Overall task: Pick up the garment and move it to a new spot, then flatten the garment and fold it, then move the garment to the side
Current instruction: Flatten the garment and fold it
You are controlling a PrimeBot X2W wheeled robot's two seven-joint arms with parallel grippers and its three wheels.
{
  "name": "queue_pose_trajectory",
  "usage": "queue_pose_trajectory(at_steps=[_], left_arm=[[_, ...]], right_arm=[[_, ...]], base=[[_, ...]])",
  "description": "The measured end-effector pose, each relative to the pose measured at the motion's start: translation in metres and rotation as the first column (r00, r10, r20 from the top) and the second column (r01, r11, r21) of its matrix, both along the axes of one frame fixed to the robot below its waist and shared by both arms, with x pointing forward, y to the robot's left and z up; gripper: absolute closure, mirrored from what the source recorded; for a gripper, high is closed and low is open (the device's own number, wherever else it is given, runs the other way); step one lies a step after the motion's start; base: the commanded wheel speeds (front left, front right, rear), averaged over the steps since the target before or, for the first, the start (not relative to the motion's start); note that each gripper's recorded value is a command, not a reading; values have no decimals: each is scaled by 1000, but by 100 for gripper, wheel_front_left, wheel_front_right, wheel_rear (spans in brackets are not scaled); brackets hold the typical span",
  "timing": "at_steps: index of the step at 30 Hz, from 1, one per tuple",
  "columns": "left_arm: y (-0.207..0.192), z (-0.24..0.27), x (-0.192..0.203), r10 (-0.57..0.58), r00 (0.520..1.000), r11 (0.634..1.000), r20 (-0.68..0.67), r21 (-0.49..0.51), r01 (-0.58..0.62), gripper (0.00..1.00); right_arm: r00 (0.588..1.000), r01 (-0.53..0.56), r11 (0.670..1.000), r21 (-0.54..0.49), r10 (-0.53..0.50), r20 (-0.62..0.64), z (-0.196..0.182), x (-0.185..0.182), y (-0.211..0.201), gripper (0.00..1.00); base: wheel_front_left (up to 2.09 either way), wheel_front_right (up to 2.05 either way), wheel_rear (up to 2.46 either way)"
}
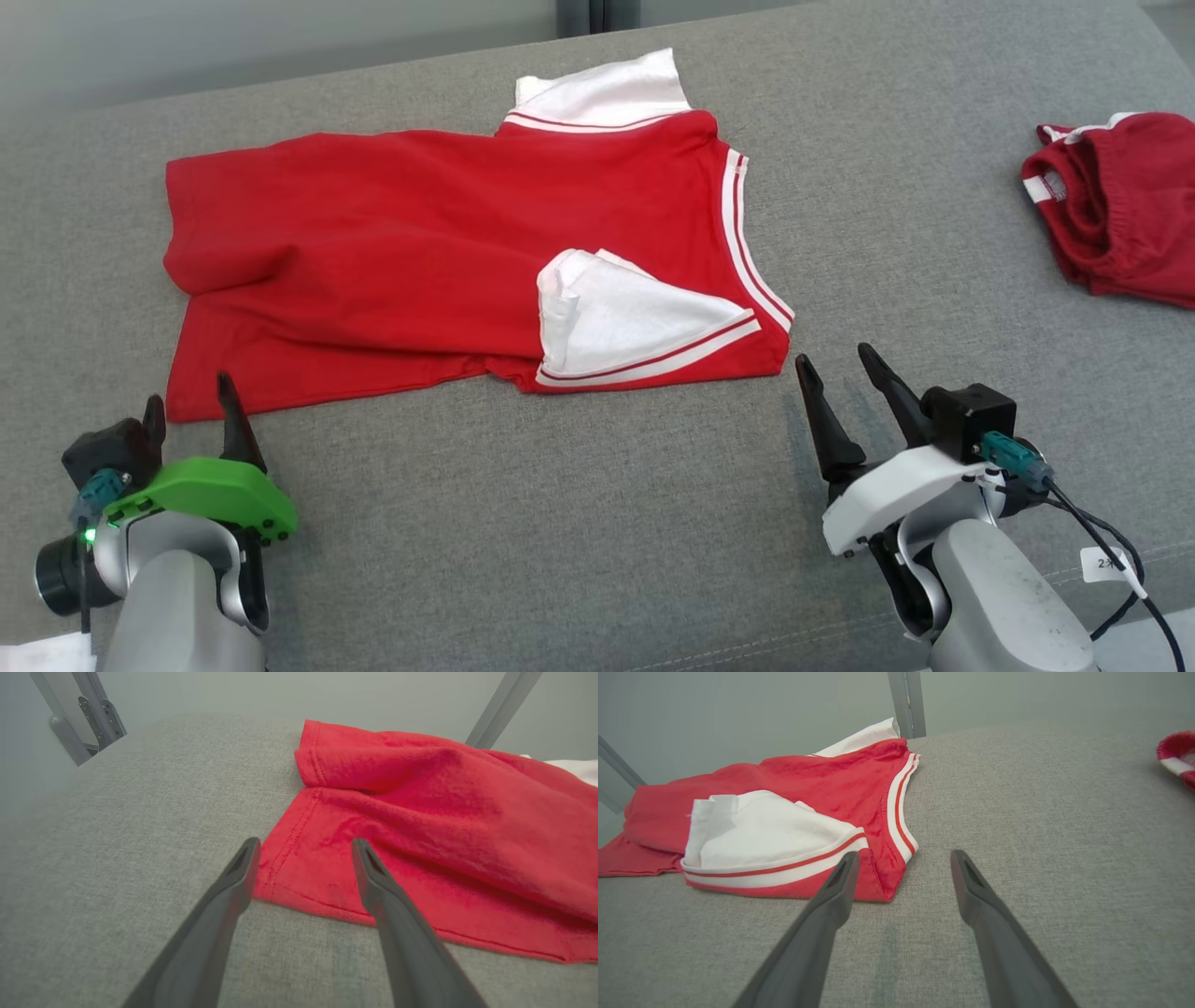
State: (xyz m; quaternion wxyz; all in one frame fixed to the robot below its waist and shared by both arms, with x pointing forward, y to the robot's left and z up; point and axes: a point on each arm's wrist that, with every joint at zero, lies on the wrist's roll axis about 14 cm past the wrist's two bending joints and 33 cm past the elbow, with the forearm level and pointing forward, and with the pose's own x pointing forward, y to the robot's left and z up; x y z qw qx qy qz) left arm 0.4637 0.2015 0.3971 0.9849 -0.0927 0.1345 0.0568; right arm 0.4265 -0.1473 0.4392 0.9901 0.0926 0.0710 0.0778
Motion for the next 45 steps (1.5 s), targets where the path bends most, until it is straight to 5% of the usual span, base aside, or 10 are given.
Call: queue_pose_trajectory(at_steps=[18,19,20,21,35,37,45], left_arm=[[11,-36,-16,102,988,994,-119,-25,-106,0],[11,-37,-16,100,987,994,-123,-29,-104,20],[11,-37,-16,100,987,994,-123,-29,-104,67],[10,-38,-17,96,987,994,-127,-32,-101,100],[31,-20,-34,122,990,992,-69,-33,-125,100],[32,-16,-31,119,992,992,-52,-31,-120,2],[12,-17,-11,67,997,996,-45,-48,-70,0]], right_arm=[[999,49,998,-35,-48,6,2,-9,-25,0],[999,50,998,-35,-50,8,3,-9,-25,0],[999,50,998,-35,-50,8,3,-9,-25,0],[999,52,998,-35,-52,9,3,-9,-26,0],[999,3,1000,-14,-2,32,11,-3,-4,0],[1000,-4,1000,-14,5,28,9,-2,-2,0],[1000,21,999,-30,-21,7,2,-5,-15,0]], base=[[0,0,0],[0,0,0],[0,0,0],[0,0,0],[0,0,0],[0,0,0],[0,0,0]])
